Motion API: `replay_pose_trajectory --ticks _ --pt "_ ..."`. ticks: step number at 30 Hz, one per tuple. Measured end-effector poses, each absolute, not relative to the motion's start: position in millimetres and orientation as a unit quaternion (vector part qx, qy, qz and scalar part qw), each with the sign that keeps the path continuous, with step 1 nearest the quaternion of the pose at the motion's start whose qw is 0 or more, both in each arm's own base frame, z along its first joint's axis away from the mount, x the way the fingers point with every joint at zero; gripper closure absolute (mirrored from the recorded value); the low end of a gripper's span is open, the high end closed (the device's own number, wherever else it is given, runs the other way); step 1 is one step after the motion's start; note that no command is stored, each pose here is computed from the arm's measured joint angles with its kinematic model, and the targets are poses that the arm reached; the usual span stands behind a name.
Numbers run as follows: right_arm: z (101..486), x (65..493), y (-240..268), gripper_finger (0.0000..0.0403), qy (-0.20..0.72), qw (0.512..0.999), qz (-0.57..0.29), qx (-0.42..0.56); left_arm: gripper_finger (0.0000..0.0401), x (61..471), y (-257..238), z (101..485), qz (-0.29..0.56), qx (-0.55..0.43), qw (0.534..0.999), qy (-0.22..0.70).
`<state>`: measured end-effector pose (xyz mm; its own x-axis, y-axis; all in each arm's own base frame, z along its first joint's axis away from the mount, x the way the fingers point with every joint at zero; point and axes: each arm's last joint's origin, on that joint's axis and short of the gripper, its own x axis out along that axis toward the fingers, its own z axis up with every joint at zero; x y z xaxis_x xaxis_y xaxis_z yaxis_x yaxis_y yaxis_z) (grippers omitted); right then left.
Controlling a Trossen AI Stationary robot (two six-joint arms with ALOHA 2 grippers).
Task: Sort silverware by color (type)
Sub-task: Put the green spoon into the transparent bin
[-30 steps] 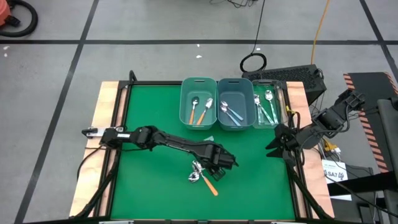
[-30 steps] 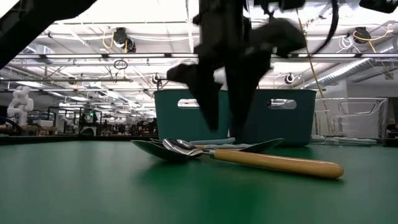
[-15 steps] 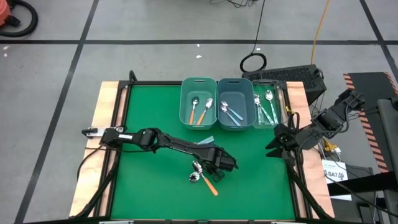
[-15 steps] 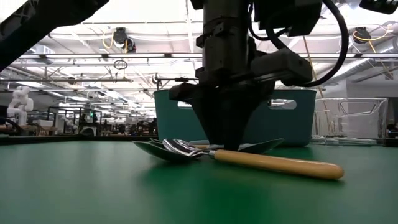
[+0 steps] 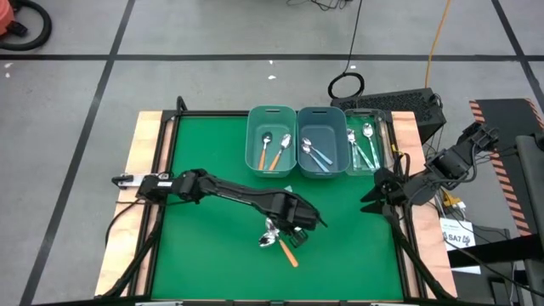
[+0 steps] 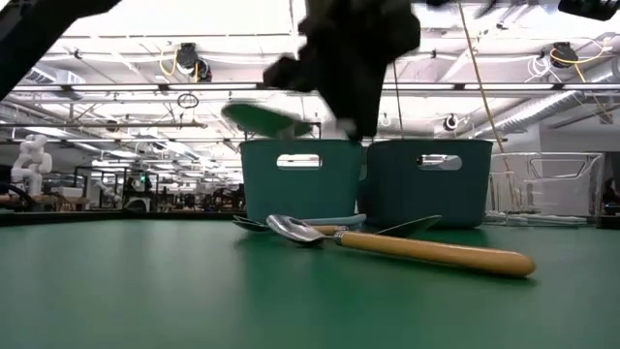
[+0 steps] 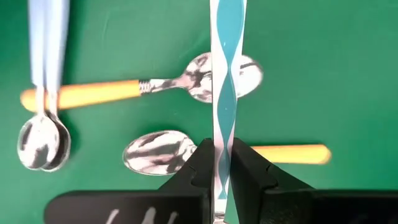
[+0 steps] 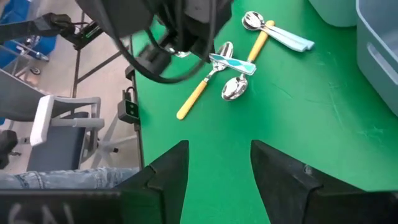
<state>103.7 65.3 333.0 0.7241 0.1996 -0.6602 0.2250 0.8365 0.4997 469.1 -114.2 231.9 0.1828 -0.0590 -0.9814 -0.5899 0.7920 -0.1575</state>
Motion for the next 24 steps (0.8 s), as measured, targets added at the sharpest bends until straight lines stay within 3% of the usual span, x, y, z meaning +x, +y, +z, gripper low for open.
replay_pose_trajectory --ticks 14,24 --pt "338.3 118.4 73.7 0.0235 0.322 0.915 0.011 0.243 0.0372 461.3 -126.8 276.5 0.123 -0.231 0.796 0.546" --pt "330.8 134.5 85.1 0.0222 0.336 0.919 0.009 0.204 0.0372 473.9 -155.4 293.9 0.021 -0.217 0.866 0.451"
